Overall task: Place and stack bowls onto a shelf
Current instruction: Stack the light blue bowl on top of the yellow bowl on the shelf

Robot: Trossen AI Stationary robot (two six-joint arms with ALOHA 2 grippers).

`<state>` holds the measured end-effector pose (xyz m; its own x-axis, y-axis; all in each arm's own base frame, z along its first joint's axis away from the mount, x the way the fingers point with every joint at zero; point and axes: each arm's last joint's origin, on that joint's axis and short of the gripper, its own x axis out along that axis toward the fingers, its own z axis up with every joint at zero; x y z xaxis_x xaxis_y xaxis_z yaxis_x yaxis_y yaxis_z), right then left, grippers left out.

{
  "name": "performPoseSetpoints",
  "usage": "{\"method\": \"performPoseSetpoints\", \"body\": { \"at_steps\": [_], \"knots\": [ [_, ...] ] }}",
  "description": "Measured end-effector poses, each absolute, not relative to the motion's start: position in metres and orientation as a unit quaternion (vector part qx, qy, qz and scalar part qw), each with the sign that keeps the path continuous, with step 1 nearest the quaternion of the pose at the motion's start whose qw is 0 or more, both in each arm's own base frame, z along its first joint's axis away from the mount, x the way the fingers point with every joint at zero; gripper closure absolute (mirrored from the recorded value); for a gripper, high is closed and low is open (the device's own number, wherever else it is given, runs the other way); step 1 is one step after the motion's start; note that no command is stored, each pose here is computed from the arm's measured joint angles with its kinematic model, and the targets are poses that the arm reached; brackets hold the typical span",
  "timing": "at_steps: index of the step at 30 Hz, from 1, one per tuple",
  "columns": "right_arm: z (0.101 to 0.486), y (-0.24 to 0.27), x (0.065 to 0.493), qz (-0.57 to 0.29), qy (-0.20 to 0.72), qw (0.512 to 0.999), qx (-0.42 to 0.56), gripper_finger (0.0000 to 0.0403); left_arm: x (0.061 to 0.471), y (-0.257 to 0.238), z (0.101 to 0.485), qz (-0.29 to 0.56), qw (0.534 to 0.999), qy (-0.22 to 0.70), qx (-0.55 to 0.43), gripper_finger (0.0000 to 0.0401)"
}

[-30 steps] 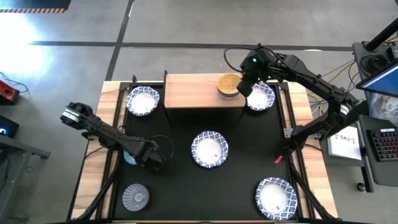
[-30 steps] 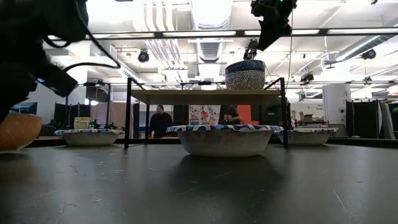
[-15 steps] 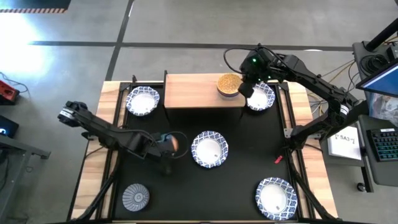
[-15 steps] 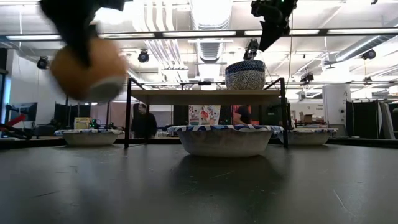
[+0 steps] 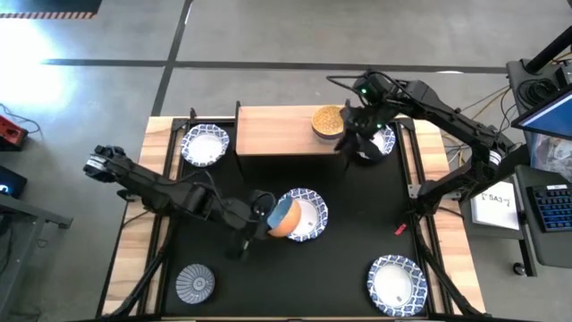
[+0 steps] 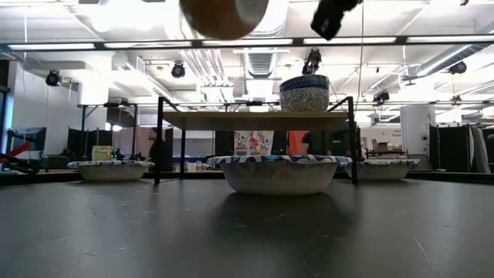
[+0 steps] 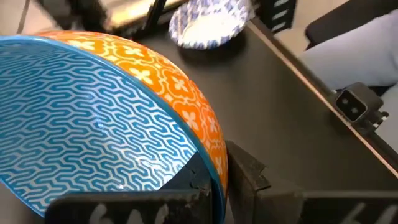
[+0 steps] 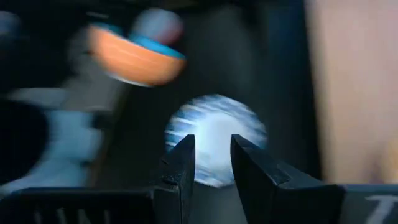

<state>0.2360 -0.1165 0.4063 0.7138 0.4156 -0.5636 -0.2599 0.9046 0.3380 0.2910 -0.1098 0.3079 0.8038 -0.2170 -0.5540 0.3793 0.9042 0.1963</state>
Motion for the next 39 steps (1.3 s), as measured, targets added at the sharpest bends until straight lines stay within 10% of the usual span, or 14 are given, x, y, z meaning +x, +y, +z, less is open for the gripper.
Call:
{"method": "performPoseSetpoints", "body": {
  "at_steps": [12, 39],
  "knots": [
    [0.410, -0.070, 0.252, 0.373, 0.254, 0.892, 0.022, 0.0308, 0.304, -0.099, 0.324, -0.275, 0.916, 0.122, 0.265, 0.0395],
    [0.393, -0.053, 0.297, 0.483, 0.127, 0.863, -0.080, 0.0266, 0.342, -0.043, 0.312, -0.344, 0.866, -0.005, 0.362, 0.0395]
  ]
}}
